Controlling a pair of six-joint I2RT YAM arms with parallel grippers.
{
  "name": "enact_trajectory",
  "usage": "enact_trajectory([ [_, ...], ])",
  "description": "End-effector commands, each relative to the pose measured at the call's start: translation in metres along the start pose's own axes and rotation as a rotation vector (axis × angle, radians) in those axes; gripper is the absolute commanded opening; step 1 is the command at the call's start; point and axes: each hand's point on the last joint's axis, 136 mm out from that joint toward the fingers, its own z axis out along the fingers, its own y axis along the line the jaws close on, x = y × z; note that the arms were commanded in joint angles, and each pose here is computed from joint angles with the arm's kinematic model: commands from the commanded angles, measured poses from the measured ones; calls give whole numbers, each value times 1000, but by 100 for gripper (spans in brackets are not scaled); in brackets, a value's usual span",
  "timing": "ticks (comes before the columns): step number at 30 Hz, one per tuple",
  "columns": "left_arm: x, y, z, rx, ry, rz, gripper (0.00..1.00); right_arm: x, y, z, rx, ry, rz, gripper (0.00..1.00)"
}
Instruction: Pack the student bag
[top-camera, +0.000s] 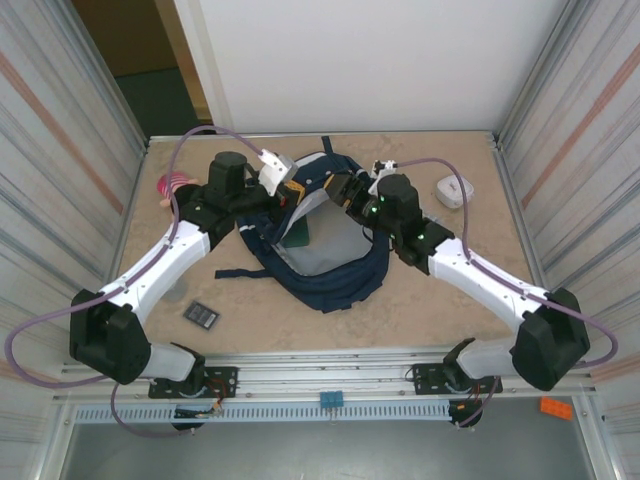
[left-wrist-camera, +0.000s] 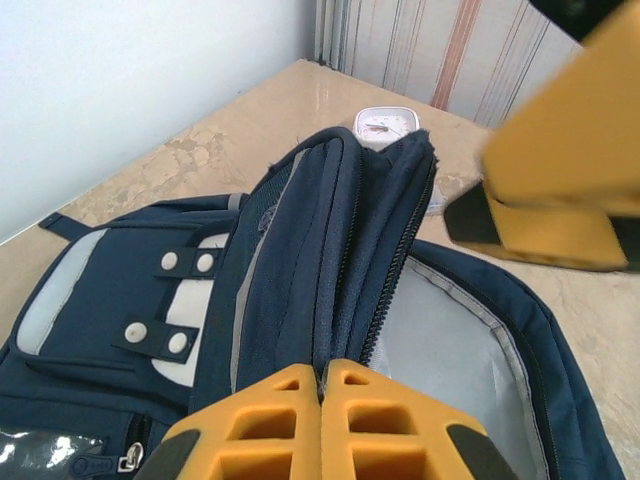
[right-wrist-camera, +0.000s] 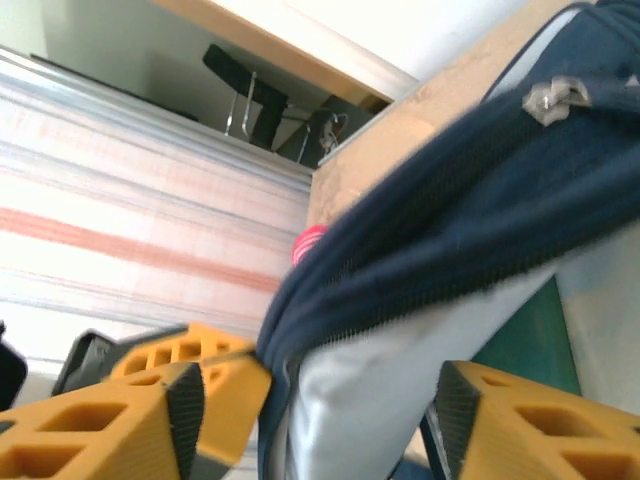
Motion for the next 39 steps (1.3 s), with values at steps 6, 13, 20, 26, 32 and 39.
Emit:
enact_trajectory([
  [6,2,0,-2,18,-12,-1,24,0,0,37,-21,43,71,41],
  [13,12,6,2,-13,43,-19,72,-3,1,44,-25,32,70,35],
  [20,20,8,20,-52,109,-13,81,-4,4,44,-31,30,69,35],
  [26,27,17,29,-81,127,-51,46,-6,7,37,-22,33,38,37],
  [32,12,15,13,-81,49,-63,5,-12,-7,6,95,63,-104,54],
  [39,-8,12,-6,-1,-19,-93,3,-33,-66,-55,315,154,-254,71],
])
